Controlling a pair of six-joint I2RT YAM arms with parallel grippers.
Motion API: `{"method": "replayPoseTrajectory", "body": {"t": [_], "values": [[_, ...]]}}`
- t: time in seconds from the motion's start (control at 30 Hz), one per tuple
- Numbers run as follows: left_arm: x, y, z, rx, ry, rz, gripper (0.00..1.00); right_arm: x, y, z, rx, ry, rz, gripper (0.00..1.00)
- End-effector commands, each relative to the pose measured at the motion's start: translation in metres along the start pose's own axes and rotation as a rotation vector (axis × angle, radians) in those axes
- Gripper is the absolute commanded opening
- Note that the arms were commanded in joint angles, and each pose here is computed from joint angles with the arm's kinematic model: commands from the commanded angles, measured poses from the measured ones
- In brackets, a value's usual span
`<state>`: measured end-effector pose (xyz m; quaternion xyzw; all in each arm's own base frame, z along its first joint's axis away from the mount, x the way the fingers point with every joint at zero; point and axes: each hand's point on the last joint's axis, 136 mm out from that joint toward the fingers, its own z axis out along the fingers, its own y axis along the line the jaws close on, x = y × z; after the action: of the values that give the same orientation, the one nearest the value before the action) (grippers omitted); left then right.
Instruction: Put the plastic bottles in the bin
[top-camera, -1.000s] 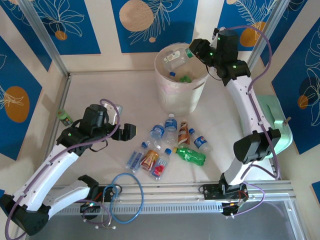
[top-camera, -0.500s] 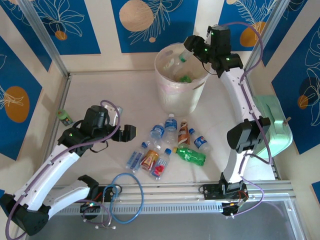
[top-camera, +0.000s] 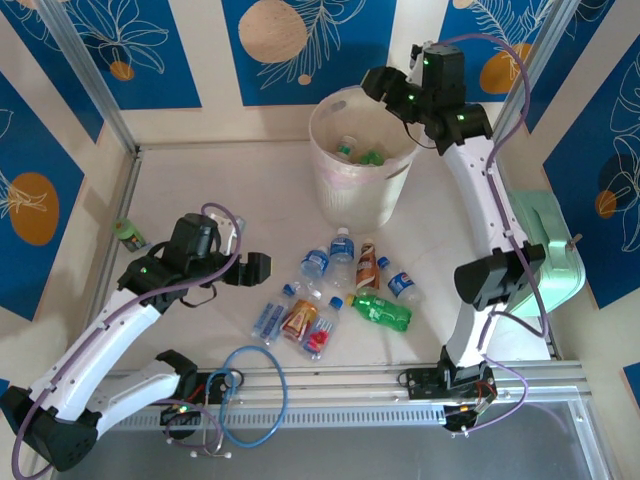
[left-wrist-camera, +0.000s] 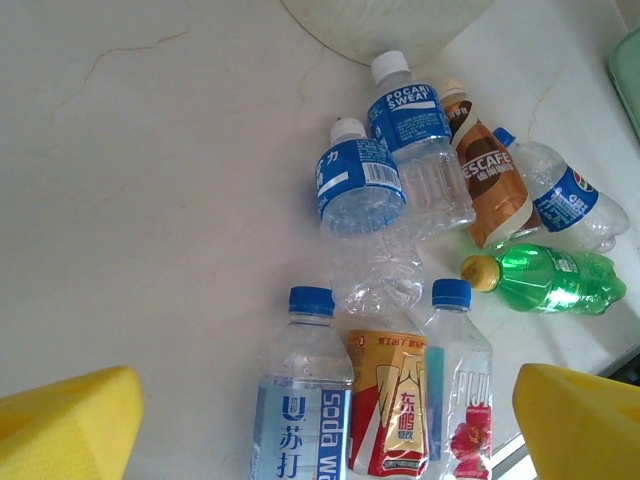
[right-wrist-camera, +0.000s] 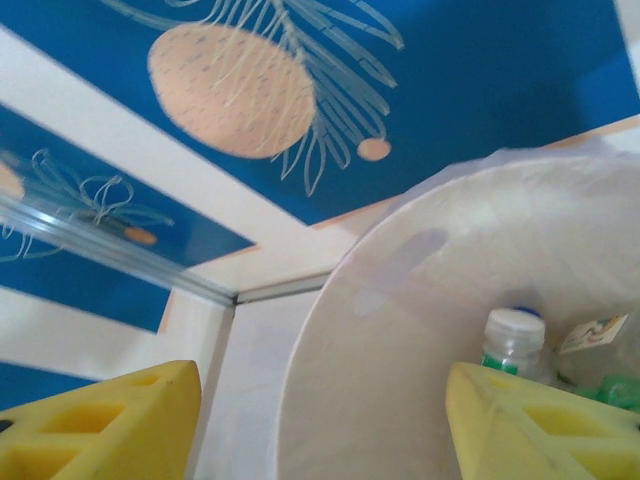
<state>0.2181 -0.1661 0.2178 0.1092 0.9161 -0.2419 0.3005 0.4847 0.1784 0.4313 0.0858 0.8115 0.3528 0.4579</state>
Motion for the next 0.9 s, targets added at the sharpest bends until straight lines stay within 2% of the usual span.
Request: {"method": "replayPoseTrajectory", "body": {"t": [0.0,0.17,0.4,0.57,0.87], "values": [[0.016,-0.001,0.001,0.012,0.049,-0.025,0.92,0.016,0.048,-0.05,-0.102,0.003,-0.094,0.67],[0.036,0.0,0.013,0.015,0.108,-0.065,0.88,0.07,0.071,-0.089,-0.151,0.035,-0.16,0.66],[0.078,-0.002,0.029,0.0,0.232,-0.084,0.85,0.141,0.058,-0.121,-0.126,0.121,-0.169,0.67],[0.106,0.0,0.046,-0.041,0.347,-0.091,0.89,0.164,0.036,-0.128,-0.087,0.156,-0.127,0.66],[0.122,0.007,0.062,-0.145,0.457,-0.037,0.82,0.181,0.017,-0.133,-0.052,0.181,-0.085,0.66]]}}
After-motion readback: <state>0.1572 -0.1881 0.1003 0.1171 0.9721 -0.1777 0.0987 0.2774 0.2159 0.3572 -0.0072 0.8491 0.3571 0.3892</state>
